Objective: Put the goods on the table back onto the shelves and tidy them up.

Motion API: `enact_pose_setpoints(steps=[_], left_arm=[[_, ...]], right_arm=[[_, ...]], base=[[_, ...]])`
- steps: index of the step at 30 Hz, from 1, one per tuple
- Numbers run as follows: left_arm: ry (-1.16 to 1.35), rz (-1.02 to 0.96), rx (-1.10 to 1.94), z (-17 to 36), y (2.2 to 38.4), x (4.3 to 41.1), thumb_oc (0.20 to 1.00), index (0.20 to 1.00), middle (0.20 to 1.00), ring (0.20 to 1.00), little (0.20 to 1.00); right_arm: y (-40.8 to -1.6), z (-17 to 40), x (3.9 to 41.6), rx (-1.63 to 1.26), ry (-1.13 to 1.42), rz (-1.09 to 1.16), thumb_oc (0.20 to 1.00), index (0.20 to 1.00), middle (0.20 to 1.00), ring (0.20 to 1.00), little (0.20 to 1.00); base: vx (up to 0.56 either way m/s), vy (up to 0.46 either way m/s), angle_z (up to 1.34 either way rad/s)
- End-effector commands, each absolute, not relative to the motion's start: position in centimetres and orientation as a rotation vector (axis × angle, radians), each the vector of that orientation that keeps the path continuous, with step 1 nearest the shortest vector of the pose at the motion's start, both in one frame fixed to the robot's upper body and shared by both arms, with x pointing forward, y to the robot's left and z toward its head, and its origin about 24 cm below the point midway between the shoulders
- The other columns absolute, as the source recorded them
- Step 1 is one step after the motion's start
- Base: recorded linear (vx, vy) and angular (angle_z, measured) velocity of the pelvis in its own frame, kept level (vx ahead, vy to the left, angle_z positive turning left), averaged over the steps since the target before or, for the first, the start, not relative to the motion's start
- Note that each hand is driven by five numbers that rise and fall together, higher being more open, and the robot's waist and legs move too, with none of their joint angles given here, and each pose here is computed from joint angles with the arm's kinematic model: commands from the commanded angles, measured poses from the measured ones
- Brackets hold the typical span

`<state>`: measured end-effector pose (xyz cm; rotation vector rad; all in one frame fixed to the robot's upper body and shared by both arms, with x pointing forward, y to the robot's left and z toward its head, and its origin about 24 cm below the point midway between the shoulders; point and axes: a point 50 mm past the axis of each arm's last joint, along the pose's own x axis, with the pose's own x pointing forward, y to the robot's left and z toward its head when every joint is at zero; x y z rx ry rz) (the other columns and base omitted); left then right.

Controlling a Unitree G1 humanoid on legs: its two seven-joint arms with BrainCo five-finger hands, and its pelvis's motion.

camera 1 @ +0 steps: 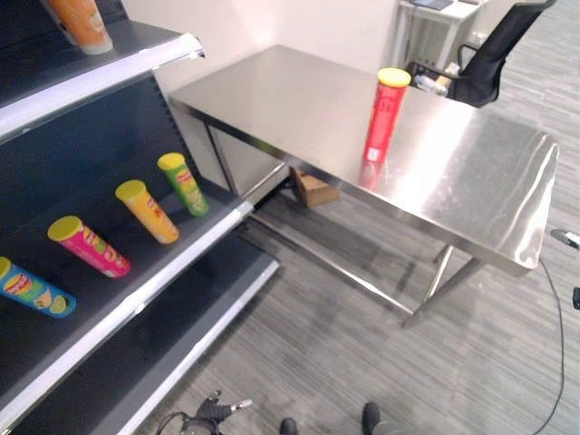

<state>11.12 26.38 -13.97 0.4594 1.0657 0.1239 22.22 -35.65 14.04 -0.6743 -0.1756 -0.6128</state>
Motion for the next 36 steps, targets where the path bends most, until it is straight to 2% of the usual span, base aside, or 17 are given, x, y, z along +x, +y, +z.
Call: enact_pose_setpoints(steps=[1,11,19,24,36], left_arm=[[1.019,0.138,0.507,-13.1,27.5,13.1,1.0,1.0,1.0,1.0,1.0],[1.047,0.129,0.474,-13.6,27.0,12.1,1.0,1.0,1.0,1.0,1.0],[1.038,0.131,0.474,-13.5,27.0,12.6,1.0,1.0,1.0,1.0,1.0],[1.073,0.109,0.463,-13.9,26.9,11.2,1.0,1.0,1.0,1.0,1.0],[0.909,0.112,0.356,-12.6,25.0,15.2,1.0,1.0,1.0,1.0,1.0]], right_arm=[[-36.9,16.7,22.0,-0.743,-0.266,-0.686,1.0,1.0,1.0,1.0,1.0],[-36.2,17.7,22.4,-0.803,-0.299,-0.648,1.0,1.0,1.0,1.0,1.0],[-36.0,18.8,22.2,-0.829,-0.343,-0.669,1.0,1.0,1.0,1.0,1.0],[-35.2,18.9,22.9,-0.857,-0.347,-0.637,1.0,1.0,1.0,1.0,1.0],[-37.0,20.1,21.3,-0.882,-0.353,-0.738,1.0,1.0,1.0,1.0,1.0]], base=[[0.04,0.041,0.01],[0.04,0.031,0.01],[0.01,0.021,0.04],[0.24,0.49,-0.07],[0.22,-0.083,0.37]])
